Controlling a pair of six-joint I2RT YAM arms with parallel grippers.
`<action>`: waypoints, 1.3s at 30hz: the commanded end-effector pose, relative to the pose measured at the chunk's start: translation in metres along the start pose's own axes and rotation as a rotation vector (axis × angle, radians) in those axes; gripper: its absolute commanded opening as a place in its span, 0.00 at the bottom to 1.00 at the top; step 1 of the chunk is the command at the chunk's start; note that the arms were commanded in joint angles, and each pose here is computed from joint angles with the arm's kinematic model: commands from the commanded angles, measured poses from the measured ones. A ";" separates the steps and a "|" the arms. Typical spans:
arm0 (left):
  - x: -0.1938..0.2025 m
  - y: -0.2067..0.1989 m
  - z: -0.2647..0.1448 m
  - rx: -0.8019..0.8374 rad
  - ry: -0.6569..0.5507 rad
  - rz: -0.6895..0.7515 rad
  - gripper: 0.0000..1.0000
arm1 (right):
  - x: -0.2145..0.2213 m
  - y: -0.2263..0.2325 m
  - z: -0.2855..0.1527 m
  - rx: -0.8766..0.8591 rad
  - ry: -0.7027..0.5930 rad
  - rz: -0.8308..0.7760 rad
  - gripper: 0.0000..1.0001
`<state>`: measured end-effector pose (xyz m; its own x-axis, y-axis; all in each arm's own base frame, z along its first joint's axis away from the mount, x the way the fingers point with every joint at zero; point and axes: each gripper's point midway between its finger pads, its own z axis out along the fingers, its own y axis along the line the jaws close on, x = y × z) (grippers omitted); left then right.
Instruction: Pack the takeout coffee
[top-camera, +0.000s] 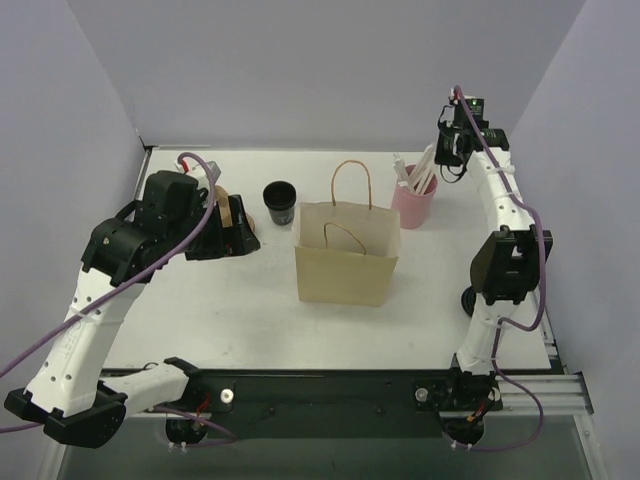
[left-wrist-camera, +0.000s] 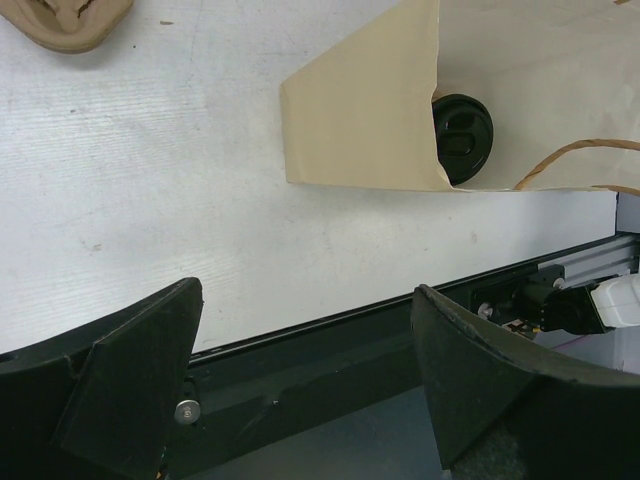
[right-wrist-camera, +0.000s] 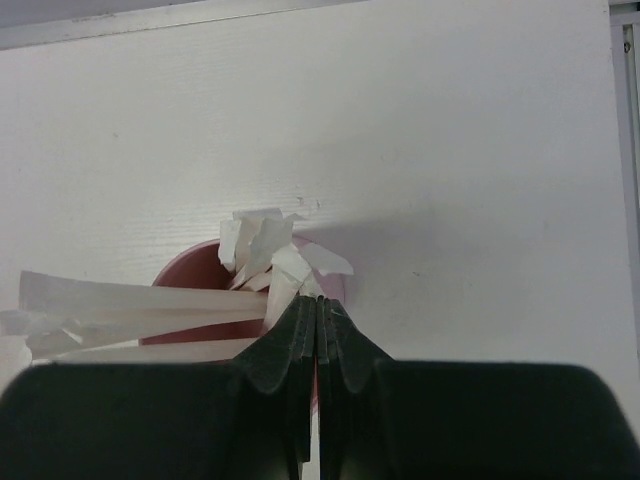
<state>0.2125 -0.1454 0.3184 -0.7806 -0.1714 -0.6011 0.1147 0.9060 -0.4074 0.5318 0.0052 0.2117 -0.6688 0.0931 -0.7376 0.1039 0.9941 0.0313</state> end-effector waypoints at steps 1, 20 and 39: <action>-0.012 -0.006 -0.003 0.038 -0.062 0.001 0.95 | -0.021 -0.001 -0.051 -0.021 -0.092 -0.008 0.00; -0.018 -0.013 0.001 0.094 -0.117 0.037 0.96 | -0.057 0.040 -0.230 -0.113 -0.377 -0.132 0.00; -0.019 -0.019 0.003 0.126 -0.116 0.043 0.96 | -0.059 0.080 -0.413 -0.416 -0.694 -0.050 0.00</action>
<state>0.2222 -0.1568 0.3244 -0.7324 -0.1720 -0.6588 0.1912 0.8766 -0.4415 0.2963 0.0942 0.5229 -0.0675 0.0299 -0.9973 -0.2267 0.9730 0.0445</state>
